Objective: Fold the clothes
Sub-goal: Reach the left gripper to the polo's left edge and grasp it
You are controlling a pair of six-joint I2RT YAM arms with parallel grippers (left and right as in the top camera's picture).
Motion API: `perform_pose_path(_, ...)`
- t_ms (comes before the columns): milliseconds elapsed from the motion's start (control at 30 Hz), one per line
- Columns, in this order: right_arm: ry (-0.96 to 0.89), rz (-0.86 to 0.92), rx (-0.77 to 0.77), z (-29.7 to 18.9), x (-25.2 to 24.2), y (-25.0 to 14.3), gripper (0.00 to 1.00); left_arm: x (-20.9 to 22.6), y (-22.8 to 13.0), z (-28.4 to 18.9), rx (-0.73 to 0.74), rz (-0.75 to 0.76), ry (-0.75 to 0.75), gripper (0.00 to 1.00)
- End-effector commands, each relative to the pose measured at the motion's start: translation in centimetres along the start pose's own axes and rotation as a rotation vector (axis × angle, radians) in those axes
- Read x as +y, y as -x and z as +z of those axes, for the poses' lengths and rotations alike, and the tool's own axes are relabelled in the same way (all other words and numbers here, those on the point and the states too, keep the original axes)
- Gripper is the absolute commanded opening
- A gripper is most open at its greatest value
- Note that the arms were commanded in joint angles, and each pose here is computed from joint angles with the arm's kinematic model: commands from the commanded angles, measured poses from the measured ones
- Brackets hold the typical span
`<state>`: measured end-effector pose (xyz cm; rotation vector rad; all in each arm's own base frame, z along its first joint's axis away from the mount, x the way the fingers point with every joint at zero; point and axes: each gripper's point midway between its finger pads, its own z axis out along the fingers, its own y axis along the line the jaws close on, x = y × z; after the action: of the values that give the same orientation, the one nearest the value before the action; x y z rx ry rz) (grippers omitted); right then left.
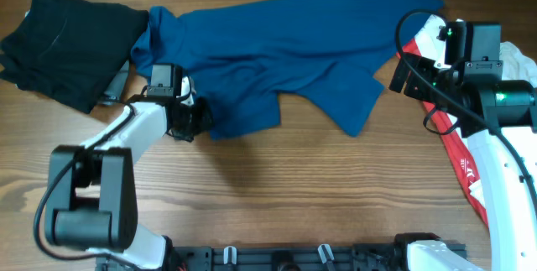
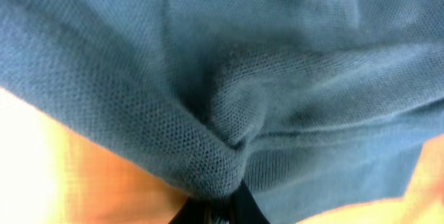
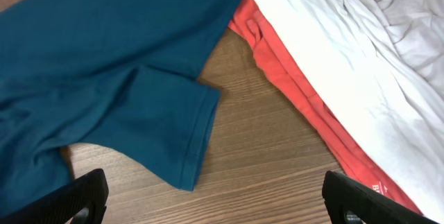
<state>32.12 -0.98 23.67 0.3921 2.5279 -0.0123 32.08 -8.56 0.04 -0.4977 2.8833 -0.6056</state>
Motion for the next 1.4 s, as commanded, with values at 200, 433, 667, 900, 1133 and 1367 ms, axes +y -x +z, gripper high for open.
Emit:
perform_pose_path(200,-0.006,0.005,0.055,1.8,0.2,-0.3,1.0,1.3,-1.9,-12.9,-0.159,-0.014,0.063,0.04)
perform_pose_path(433,-0.019,0.001,0.095,3.0,0.2,-0.7,1.0,7.5,1.6,-24.5,-0.655,-0.261,0.118,0.04)
perform_pose_path(667,-0.017,0.0,0.091,3.0,0.3,-0.6,1.0,8.5,1.9,-25.2,-0.676,-0.342,0.07,1.0)
perform_pose_path(900,-0.017,0.001,0.091,3.0,0.3,-0.6,1.0,4.9,-0.5,-19.4,-0.361,-0.306,-0.056,1.0)
perform_pose_path(1133,-0.018,0.001,0.093,3.0,0.3,-0.7,1.0,0.2,-2.7,-14.4,-0.126,-0.21,-0.1,1.0)
perform_pose_path(1367,-0.013,0.0,0.096,3.0,0.4,-0.7,1.0,-4.4,-4.3,-9.3,0.033,-0.449,-0.102,1.0)
